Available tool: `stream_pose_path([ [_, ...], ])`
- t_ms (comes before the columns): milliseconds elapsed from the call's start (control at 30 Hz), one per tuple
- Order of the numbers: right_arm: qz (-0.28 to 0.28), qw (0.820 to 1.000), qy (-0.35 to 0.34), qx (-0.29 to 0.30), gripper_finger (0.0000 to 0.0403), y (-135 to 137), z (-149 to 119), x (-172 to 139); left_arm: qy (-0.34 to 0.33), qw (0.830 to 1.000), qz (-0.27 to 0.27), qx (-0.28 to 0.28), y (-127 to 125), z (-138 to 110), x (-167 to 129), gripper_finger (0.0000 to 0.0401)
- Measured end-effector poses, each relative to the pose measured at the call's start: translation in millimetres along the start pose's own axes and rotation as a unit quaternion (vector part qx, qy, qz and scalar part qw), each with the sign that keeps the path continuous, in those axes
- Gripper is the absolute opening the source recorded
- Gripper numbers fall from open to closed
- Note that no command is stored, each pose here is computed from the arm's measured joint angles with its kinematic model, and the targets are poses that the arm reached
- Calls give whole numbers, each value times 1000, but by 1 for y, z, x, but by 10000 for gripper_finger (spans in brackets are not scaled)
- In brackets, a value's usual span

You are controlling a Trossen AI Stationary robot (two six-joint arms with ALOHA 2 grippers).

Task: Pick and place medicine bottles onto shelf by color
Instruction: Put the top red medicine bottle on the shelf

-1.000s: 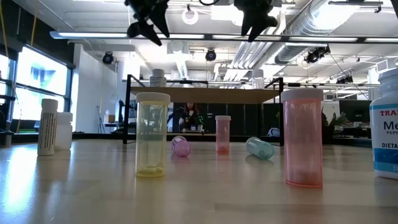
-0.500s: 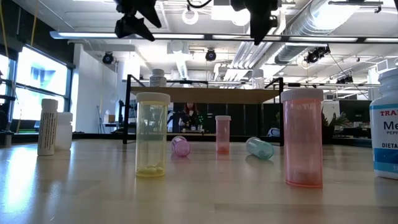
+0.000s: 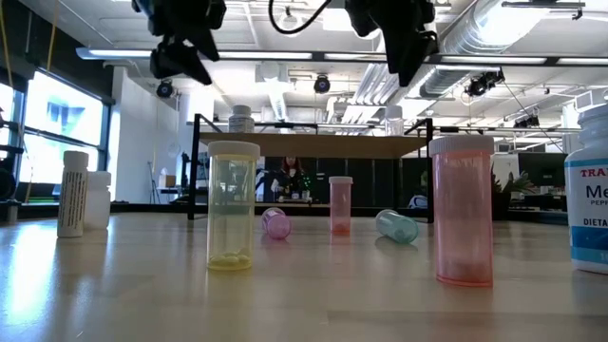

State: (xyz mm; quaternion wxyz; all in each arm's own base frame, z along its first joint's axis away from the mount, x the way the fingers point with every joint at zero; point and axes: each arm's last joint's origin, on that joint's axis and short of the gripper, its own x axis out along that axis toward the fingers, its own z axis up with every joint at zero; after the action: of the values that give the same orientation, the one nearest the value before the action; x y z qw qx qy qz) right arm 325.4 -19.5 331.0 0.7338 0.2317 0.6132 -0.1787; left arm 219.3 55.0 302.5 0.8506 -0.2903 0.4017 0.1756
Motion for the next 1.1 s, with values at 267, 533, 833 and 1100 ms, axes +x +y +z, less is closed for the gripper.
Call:
stream_pose_path([
  [267, 36, 999, -35, -6, 197, 31, -8, 21, 23, 999, -10, 28, -10, -13, -6, 208],
  [533, 56, 993, -104, -31, 207, 55, -13, 44, 40, 998, -7, 43, -13, -18, -6, 208],
  [833, 1, 976, -158, -150, 224, 63, -28, 88, 52, 997, 39, 51, -11, -24, -6, 209],
  [1100, -17, 961, -191, -200, 225, 58, -36, 120, 37, 995, 72, 56, -10, -24, -6, 208],
])
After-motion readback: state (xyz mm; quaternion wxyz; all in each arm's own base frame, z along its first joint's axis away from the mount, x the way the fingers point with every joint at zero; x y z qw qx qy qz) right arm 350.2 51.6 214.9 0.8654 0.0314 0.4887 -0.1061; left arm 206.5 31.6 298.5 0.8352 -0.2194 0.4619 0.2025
